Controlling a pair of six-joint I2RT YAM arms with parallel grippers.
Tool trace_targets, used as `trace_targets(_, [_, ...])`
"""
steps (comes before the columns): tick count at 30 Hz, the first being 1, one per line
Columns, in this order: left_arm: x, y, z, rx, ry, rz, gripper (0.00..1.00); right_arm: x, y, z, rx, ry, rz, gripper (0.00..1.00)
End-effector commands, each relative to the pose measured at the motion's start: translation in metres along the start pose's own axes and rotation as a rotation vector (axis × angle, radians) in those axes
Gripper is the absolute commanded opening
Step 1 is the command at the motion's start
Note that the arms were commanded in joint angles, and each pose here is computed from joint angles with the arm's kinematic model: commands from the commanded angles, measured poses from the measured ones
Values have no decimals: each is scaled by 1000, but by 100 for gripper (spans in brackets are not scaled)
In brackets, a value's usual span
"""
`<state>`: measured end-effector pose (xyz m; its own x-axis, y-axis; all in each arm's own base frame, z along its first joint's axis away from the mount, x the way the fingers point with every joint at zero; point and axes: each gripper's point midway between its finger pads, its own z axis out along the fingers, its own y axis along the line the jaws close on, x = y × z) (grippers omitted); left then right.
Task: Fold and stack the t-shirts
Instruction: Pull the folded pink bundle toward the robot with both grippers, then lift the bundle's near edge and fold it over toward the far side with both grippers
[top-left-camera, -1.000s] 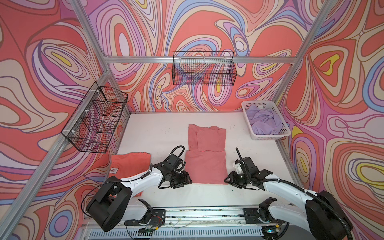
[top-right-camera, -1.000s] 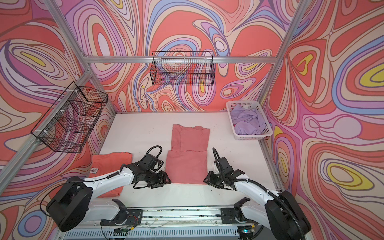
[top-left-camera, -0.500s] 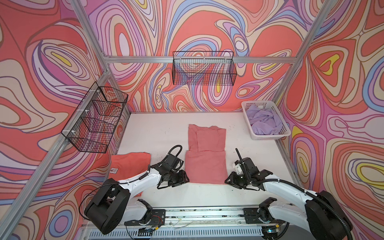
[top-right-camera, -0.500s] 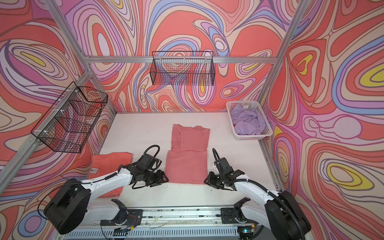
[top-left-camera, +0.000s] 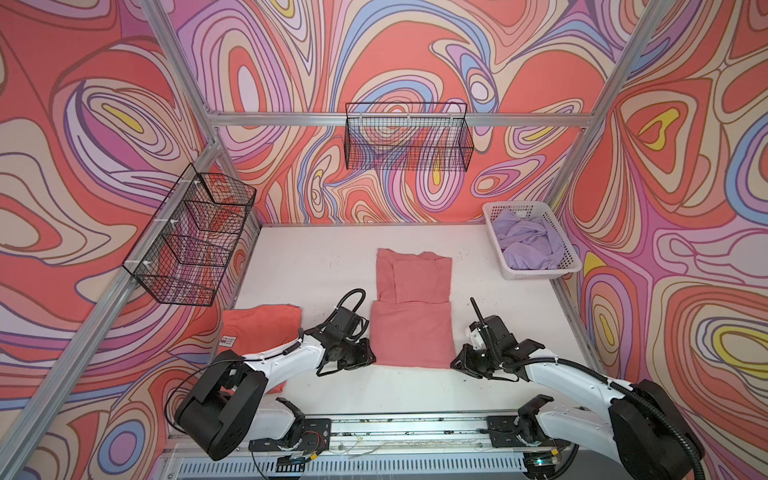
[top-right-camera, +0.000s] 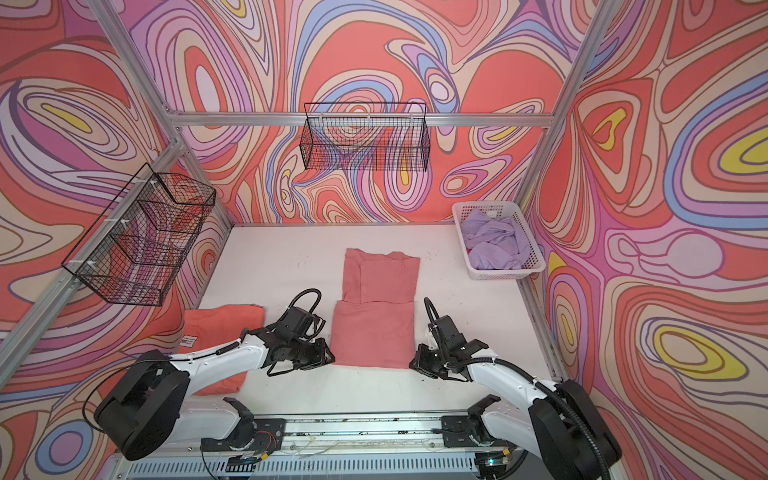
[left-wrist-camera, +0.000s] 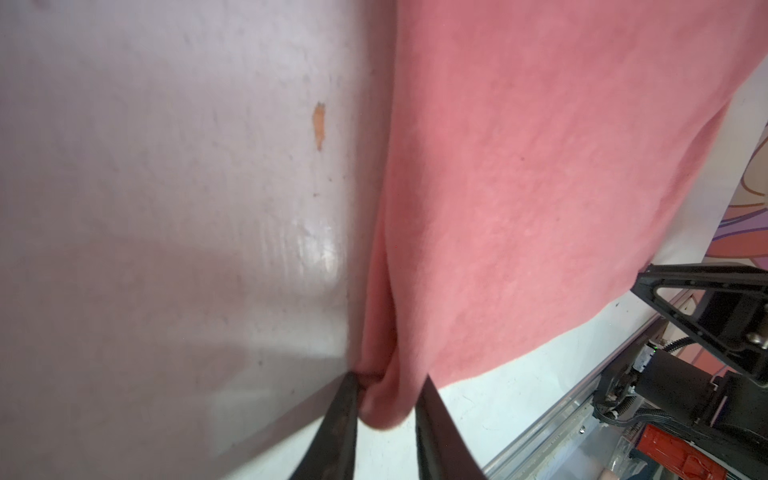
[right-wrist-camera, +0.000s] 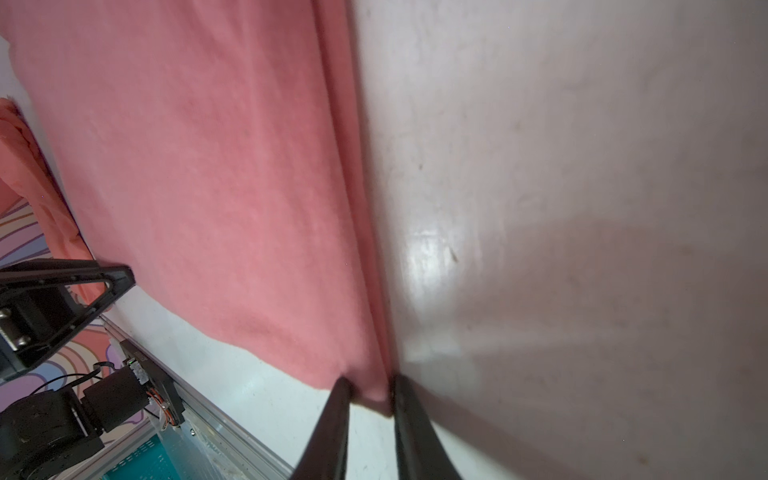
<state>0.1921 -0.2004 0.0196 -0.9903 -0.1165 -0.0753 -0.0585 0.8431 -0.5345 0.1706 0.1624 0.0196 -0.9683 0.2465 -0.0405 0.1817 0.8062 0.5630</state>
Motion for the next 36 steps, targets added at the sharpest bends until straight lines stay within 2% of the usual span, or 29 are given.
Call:
trace_targets(1, [3,16,5,-55,8,-11,15,13,-19,3,69,35,42,13])
trace_targets(3, [6,17,4,-58,18,-12,5,12,-17,1,65,27,46,6])
trace_targets(4, [-5,4,-2,-36,-7,3,1,12,-16,-1,64,24,46,2])
trace_targets(5, [-2,4,-5,-45,7,-1,0,10,-14,-3,59,17,45,0])
trace_targets(20, [1,-35,-57,-3,28,-1,0,0,25,-53,-1,-57,59,0])
trace_targets(28, [-32,-65,-65,21,11,38,0,-29,49,-76,15,-147,47,0])
trace_targets(36, [-87,-93,-78,44,-6,88,0,-73,81,-98,0,-243,48,0])
